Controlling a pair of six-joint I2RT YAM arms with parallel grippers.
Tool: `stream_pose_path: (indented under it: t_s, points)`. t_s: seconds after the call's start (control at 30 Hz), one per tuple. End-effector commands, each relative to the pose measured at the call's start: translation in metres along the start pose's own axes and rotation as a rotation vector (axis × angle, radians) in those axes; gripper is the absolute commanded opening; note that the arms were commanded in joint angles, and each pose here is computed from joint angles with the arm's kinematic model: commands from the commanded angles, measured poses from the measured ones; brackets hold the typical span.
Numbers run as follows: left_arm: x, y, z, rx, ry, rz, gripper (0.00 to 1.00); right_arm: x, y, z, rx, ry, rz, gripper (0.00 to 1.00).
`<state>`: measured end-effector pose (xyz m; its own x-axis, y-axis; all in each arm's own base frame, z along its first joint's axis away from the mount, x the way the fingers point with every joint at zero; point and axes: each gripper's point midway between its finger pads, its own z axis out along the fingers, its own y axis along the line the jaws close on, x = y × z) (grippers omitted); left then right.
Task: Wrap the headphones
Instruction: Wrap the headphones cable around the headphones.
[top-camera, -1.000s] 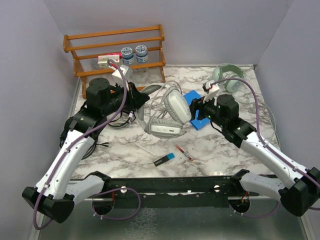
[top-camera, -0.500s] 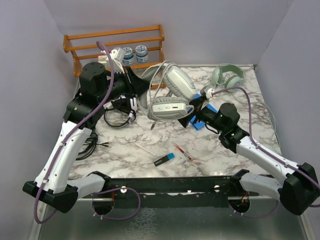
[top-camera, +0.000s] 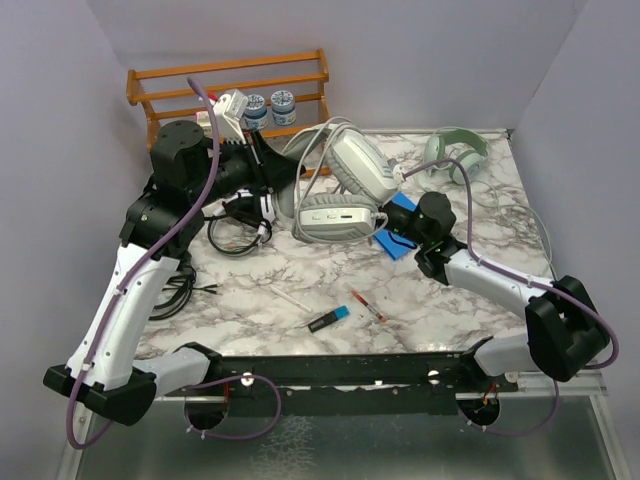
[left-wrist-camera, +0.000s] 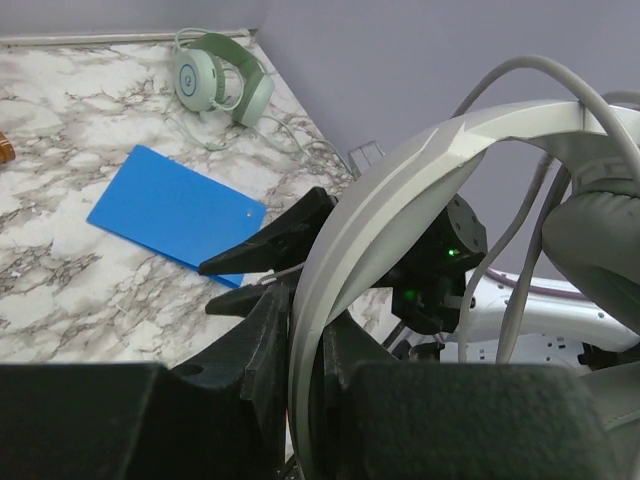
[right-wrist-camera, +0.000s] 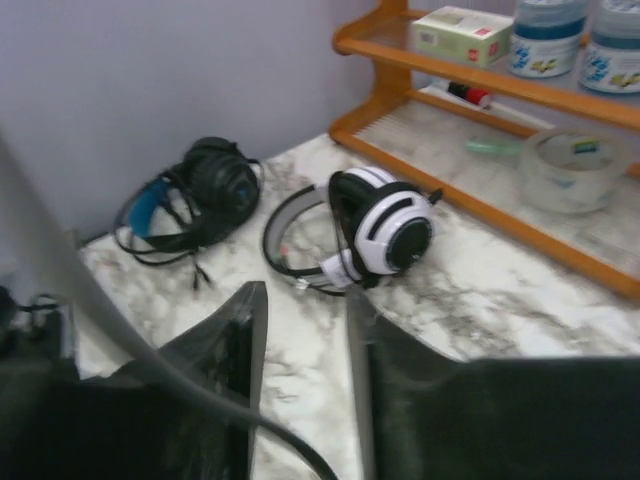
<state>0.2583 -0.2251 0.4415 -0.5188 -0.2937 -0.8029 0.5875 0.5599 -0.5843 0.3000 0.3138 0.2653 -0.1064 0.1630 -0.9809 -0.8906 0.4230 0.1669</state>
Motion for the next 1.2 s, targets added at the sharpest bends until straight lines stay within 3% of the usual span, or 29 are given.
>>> stream_pose_path:
  t_s: [0.0, 0.07, 0.1, 0.37, 0.47, 0.6, 0.8, 1.0, 1.17]
  points:
    - [-0.024, -0.035, -0.013, 0.097, -0.058, -0.019, 0.0, -0.024, -0.006, 0.01, 0.01, -0.079, -0.044, 0.28]
    - [-0.028, -0.037, -0.013, 0.094, -0.069, -0.026, 0.0, -0.025, -0.002, 0.009, -0.006, -0.08, -0.038, 0.07]
    - [-0.031, -0.035, -0.013, 0.079, -0.08, -0.036, 0.0, -0.024, 0.001, 0.008, -0.018, -0.078, -0.035, 0.04]
    - [-0.044, -0.006, 0.0, -0.095, -0.108, -0.159, 0.0, -0.009, 0.028, -0.015, -0.103, -0.053, 0.024, 0.01]
    - [-0.034, 0.007, 0.003, -0.14, -0.071, -0.116, 0.0, -0.017, 0.007, -0.031, 0.082, -0.082, 0.035, 0.01]
    - [-0.024, 0.031, -0.003, -0.243, -0.069, -0.07, 0.0, -0.036, -0.05, -0.058, 0.459, -0.091, 0.017, 0.01]
    - [-0.023, 0.038, -0.017, -0.3, -0.099, -0.051, 0.0, -0.046, -0.101, -0.086, 0.707, -0.071, 0.099, 0.01]
    - [-0.028, 0.035, -0.021, -0.309, -0.125, -0.092, 0.0, 0.008, -0.112, -0.087, 0.624, 0.037, 0.306, 0.01]
    - [-0.036, 0.038, -0.017, -0.333, -0.157, -0.148, 0.0, 0.041, -0.055, -0.063, 0.256, 0.116, 0.39, 0.01]
